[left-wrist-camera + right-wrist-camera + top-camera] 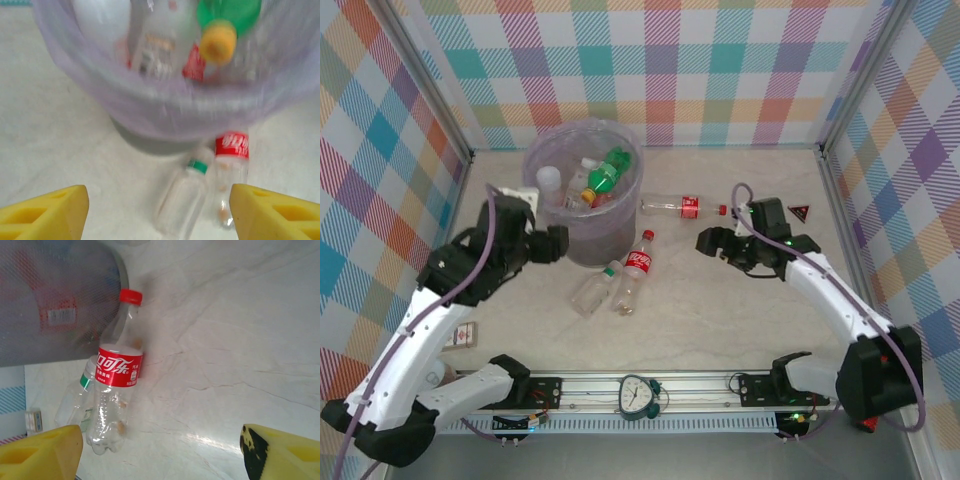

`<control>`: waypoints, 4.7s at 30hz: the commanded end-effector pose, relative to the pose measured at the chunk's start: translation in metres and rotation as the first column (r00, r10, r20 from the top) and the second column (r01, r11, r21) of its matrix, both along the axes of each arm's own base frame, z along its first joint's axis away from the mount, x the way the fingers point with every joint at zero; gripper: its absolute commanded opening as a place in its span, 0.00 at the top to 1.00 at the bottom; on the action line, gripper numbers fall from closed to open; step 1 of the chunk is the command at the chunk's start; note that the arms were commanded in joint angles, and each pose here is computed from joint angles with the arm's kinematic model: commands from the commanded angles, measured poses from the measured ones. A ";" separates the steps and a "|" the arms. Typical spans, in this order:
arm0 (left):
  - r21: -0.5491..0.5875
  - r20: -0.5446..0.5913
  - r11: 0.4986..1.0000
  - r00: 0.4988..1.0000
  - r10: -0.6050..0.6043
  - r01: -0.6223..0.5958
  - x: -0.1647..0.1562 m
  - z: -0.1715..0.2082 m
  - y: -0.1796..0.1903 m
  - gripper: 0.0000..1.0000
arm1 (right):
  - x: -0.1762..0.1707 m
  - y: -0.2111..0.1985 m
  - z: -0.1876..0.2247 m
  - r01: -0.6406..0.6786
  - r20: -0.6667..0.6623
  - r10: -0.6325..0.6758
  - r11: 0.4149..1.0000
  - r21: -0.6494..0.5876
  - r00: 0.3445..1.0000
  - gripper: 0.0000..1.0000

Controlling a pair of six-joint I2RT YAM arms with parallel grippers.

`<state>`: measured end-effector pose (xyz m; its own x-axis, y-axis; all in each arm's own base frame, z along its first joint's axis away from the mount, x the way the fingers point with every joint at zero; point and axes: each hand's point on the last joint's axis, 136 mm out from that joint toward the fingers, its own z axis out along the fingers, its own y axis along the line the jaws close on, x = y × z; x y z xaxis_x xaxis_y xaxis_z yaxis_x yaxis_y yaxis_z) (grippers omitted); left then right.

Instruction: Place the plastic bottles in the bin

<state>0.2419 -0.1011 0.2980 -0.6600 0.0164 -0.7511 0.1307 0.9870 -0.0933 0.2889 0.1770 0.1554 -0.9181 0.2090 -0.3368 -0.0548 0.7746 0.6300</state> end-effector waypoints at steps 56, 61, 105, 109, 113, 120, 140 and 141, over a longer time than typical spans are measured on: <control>-0.198 -0.097 0.973 0.986 -0.139 0.118 0.009 -0.138 -0.203 0.19 | -0.023 0.105 -0.012 -0.276 0.022 0.275 0.954 0.114 0.961 0.44; -0.188 -0.109 0.974 0.983 -0.148 0.126 0.011 -0.140 -0.210 0.27 | -0.024 0.103 0.000 -0.271 0.048 0.267 0.955 0.120 0.962 0.44; -0.201 0.096 0.956 0.975 -0.199 0.215 0.069 0.027 -0.197 0.47 | 0.005 -0.042 0.045 0.107 0.165 -0.091 0.990 -0.091 0.982 0.17; -0.234 0.200 0.954 0.969 -0.142 0.188 0.091 0.086 -0.170 0.46 | 0.002 -0.044 0.034 0.113 0.139 -0.102 0.990 -0.078 0.985 0.17; -0.257 0.280 0.960 0.959 -0.036 0.111 0.111 0.124 -0.127 0.46 | 0.001 -0.044 0.032 0.110 0.132 -0.100 0.991 -0.072 0.986 0.17; -0.172 0.367 0.984 0.925 0.102 -0.040 0.152 0.134 -0.052 0.52 | -0.005 -0.046 0.033 0.104 0.143 -0.092 0.991 -0.084 0.985 0.17; 0.028 0.125 0.999 0.992 -0.035 0.032 0.191 0.022 -0.035 0.53 | -0.005 -0.059 0.034 0.108 0.172 -0.085 0.986 -0.129 0.981 0.16; 0.036 0.119 0.998 0.991 -0.053 0.050 0.188 0.017 -0.036 0.53 | -0.005 -0.059 0.032 0.105 0.175 -0.081 0.986 -0.132 0.981 0.16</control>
<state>0.4339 -0.1324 0.3245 -0.5541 0.0291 -0.8320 0.1375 0.9889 -0.0570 0.2842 0.1193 0.1927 -0.8196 0.2490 -0.5161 -0.0631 0.8559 0.5133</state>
